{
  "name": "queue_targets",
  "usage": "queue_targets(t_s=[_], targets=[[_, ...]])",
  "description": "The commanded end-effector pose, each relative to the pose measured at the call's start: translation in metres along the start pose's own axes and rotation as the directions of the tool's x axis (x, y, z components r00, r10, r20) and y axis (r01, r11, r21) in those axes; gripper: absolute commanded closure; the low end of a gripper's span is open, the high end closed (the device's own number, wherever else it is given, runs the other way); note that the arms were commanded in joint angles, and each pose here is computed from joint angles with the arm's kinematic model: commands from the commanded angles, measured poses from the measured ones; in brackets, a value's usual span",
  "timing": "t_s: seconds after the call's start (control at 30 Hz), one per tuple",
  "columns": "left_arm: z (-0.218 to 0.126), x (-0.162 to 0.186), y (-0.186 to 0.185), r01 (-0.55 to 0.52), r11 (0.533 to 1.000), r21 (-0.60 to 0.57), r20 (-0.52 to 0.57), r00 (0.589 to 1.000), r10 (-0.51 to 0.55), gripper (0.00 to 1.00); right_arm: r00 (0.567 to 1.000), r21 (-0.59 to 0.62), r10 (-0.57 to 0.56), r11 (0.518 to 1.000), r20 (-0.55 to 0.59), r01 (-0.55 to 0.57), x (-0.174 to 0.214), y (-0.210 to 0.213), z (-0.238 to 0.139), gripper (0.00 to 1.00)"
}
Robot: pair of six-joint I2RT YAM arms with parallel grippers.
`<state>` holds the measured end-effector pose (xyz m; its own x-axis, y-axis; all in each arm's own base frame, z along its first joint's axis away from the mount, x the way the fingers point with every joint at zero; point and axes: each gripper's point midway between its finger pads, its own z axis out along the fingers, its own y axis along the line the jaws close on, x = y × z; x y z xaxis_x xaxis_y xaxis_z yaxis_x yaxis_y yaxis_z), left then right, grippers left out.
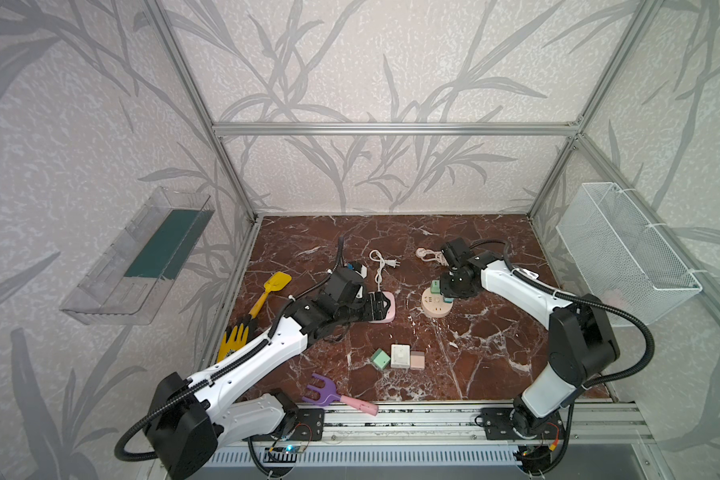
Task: Insert the plug
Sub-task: 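Align the teal adapter prongs beside the mint adapter, right gripper, then press the teal adapter down into the round peach strip socket, right gripper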
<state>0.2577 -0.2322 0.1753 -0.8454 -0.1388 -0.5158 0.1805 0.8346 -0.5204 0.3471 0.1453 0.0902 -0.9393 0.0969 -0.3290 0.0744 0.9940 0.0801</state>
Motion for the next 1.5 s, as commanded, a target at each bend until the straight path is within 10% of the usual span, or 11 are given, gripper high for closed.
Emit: queue_targets(t_s=[0.0,1.47], targets=[[0.003,0.0,0.0,0.001,1.0,0.008,0.002,1.0,-0.001,0.15,1.0,0.026,0.02,0.999,-0.016,-0.019,0.005,-0.007,0.008,1.0],[0.019,0.011,0.006,0.009,1.0,0.029,-0.017,1.0,-0.009,0.15,0.988,0.1,-0.03,0.994,-0.154,0.045,0.026,-0.016,0.02,1.0]])
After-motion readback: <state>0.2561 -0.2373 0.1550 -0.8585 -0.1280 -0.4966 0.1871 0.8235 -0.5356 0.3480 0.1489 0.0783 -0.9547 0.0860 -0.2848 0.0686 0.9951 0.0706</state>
